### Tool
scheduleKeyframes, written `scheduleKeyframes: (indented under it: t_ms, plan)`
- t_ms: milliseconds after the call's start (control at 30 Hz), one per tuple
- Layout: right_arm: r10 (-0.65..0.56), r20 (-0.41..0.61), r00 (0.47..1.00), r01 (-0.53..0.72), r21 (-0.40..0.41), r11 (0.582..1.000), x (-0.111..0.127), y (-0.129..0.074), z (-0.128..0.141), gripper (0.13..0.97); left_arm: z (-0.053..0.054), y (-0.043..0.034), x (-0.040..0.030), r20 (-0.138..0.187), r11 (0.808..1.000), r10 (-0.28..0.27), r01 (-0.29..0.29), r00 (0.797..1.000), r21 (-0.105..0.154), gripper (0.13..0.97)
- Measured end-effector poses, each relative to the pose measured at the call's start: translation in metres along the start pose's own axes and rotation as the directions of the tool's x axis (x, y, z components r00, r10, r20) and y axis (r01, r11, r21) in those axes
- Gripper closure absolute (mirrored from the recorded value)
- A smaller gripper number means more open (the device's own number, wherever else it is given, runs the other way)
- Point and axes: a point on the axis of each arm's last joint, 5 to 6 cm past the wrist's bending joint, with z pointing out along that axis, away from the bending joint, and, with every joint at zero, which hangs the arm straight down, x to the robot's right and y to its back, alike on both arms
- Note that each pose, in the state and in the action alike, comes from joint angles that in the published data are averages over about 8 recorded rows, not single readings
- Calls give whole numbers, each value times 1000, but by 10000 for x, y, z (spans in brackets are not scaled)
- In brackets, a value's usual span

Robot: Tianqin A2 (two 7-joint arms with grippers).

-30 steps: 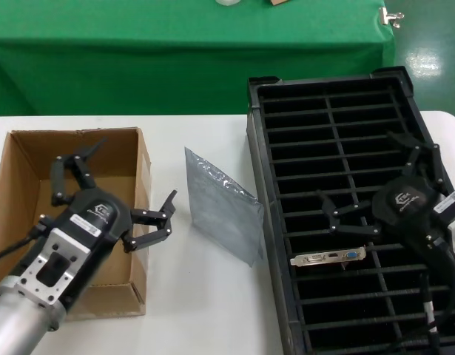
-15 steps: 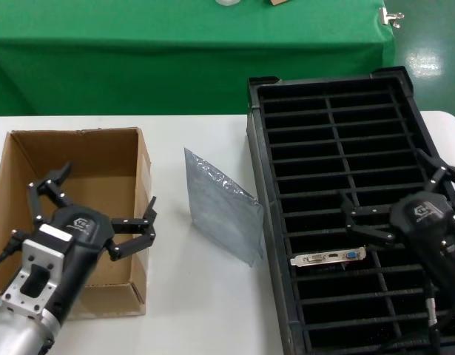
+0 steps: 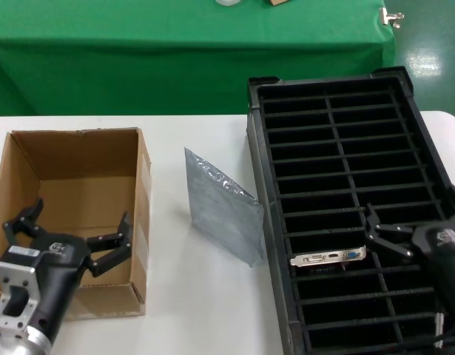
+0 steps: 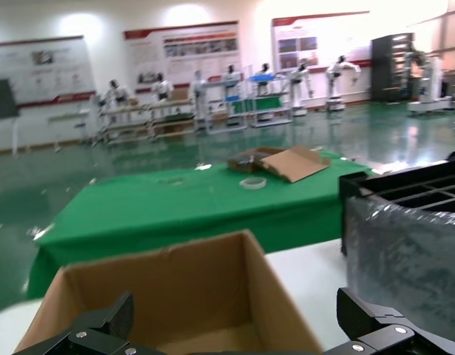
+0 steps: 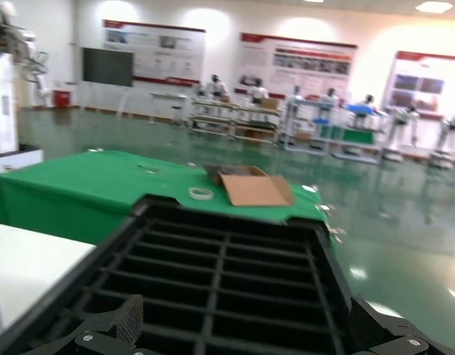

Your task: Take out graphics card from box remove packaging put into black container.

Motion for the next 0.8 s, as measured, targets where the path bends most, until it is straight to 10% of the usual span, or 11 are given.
scheduleKeyframes:
  t_ms: [300, 800]
  plan:
    - [68, -87, 994, -72, -42, 997, -45, 172, -97, 130, -53, 169, -1, 67, 995, -89, 93, 994, -47, 132]
    - [73, -94, 993, -77, -45, 996, -49, 185, -106, 130, -57, 183, -1, 73, 994, -96, 100, 993, -51, 132]
